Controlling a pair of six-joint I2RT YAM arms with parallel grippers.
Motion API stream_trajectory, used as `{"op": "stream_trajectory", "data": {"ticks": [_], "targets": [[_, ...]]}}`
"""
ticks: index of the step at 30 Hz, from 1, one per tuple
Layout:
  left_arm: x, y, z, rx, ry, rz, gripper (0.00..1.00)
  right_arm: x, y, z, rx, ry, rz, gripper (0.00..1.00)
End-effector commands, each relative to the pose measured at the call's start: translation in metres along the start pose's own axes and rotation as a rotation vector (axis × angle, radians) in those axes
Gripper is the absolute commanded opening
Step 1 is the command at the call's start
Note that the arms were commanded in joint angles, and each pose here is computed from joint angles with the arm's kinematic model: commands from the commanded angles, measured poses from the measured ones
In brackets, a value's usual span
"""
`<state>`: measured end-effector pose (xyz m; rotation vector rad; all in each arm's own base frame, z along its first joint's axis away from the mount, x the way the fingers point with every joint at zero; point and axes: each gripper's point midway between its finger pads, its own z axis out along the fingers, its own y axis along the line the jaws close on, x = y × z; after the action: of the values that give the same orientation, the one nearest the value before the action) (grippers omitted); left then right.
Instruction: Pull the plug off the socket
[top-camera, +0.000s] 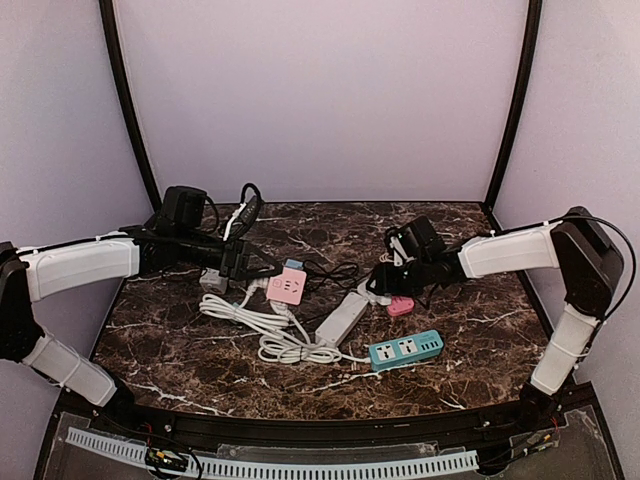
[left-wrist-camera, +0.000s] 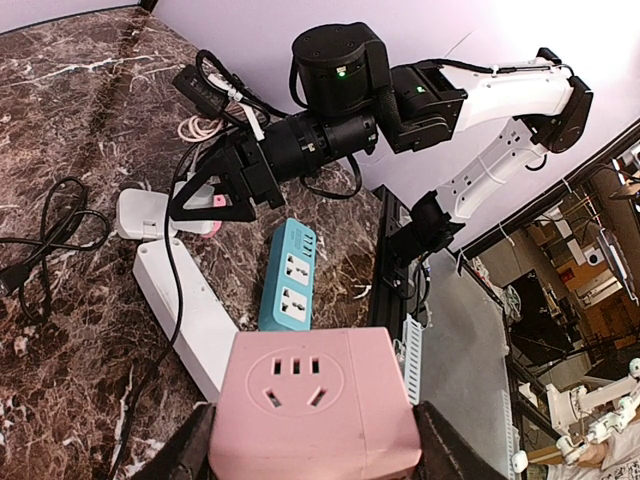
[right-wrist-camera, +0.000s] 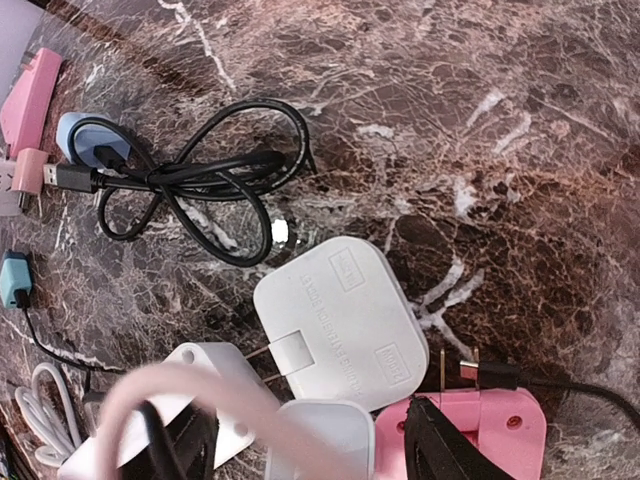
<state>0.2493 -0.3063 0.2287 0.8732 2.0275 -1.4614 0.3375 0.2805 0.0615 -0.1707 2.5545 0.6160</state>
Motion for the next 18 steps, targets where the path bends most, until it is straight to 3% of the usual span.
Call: {"op": "stream_trajectory", "data": {"ticks": [1,5,10,18], "targets": [[-0.015,-0.019,-0.009,0.031,-0.044,0.066,0.01,-0.010,0.002,-0.010,0.006,-0.028,-0.015,0.66],[-0.015,-0.018,-0.010,0.028,-0.046,0.068,0.01,-0.016,0.008,-0.022,-0.016,-0.051,-0.033,0.74],[-0.016,-0.018,-0.010,0.020,-0.052,0.072,0.01,-0.027,0.014,-0.045,-0.030,-0.107,-0.056,0.94],[-0.019,-0.017,-0.013,-0.002,-0.067,0.081,0.01,-0.032,0.017,-0.083,-0.034,-0.156,-0.070,0.99]]}}
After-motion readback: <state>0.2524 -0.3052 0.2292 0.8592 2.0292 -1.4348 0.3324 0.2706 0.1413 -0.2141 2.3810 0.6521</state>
